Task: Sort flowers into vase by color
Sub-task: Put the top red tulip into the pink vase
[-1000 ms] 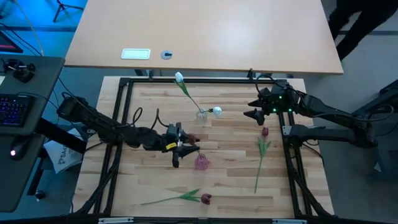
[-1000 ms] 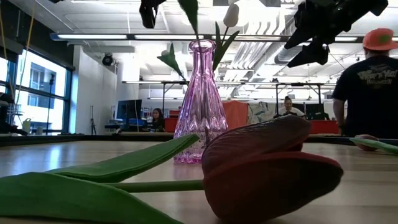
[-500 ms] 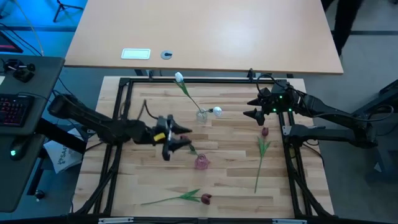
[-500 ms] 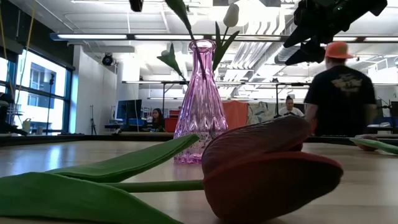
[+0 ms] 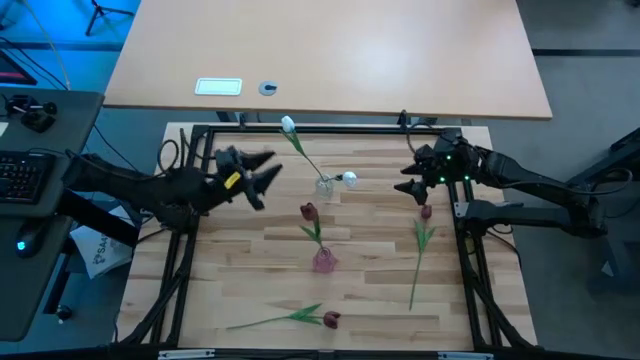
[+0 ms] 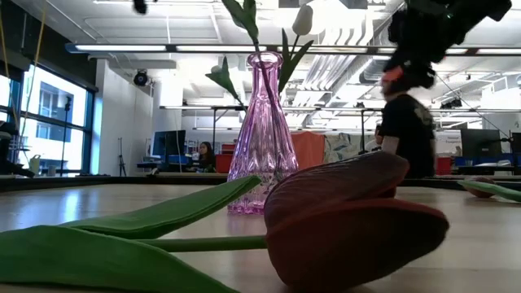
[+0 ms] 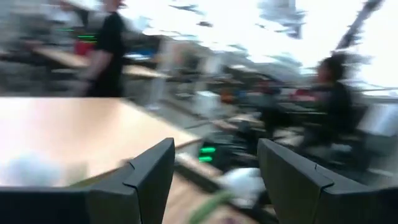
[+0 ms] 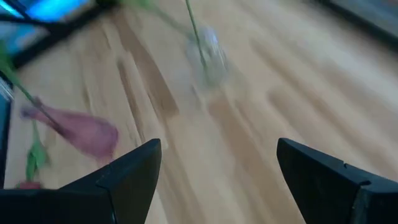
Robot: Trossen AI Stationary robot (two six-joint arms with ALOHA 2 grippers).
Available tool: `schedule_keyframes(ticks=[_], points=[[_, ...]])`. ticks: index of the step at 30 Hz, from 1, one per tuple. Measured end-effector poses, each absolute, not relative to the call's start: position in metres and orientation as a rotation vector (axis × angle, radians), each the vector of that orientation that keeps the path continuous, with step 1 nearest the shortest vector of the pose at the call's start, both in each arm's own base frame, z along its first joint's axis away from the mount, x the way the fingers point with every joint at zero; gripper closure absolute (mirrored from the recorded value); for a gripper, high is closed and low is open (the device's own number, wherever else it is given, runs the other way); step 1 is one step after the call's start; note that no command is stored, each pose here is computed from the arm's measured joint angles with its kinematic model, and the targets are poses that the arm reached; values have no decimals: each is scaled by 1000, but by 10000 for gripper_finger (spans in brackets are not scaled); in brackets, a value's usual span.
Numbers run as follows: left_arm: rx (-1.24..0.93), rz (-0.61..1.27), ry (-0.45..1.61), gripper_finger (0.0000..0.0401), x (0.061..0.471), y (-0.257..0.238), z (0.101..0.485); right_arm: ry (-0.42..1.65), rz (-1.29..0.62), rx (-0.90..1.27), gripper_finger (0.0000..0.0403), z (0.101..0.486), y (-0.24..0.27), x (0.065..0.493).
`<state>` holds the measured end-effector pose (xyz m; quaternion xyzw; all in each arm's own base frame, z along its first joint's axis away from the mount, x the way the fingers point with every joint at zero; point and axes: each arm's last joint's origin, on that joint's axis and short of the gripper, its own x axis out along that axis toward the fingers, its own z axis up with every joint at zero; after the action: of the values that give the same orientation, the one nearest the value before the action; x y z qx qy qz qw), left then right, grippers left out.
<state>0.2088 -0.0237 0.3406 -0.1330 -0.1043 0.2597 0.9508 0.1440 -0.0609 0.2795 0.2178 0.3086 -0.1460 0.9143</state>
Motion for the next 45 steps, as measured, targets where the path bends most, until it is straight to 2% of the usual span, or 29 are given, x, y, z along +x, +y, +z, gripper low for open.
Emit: schedule_keyframes(ticks=[4, 11, 14, 19, 25, 32, 37, 45], points=[[-368, 660, -202, 183, 199, -19, 337, 791, -338, 598, 87, 259, -56, 137], [-447, 692, -97, 183, 197, -18, 321, 1092, -385, 1138, 87, 176, -22, 122], [-458, 672, -65, 183, 197, -17, 318, 1152, -362, 1240, 87, 162, -3, 124], [-433, 570, -20, 183, 192, -18, 320, 993, -325, 1290, 87, 195, 20, 145], [-382, 511, 23, 183, 174, -15, 325, 1175, -653, 1289, 87, 217, 39, 139], [-361, 522, 41, 183, 154, -10, 328, 1267, -916, 1302, 87, 193, 58, 150], [-367, 549, 21, 183, 151, -6, 330, 1249, -1126, 1250, 87, 169, 53, 153], [-374, 581, 21, 183, 156, -2, 328, 1296, -1149, 1165, 89, 144, 47, 156]])
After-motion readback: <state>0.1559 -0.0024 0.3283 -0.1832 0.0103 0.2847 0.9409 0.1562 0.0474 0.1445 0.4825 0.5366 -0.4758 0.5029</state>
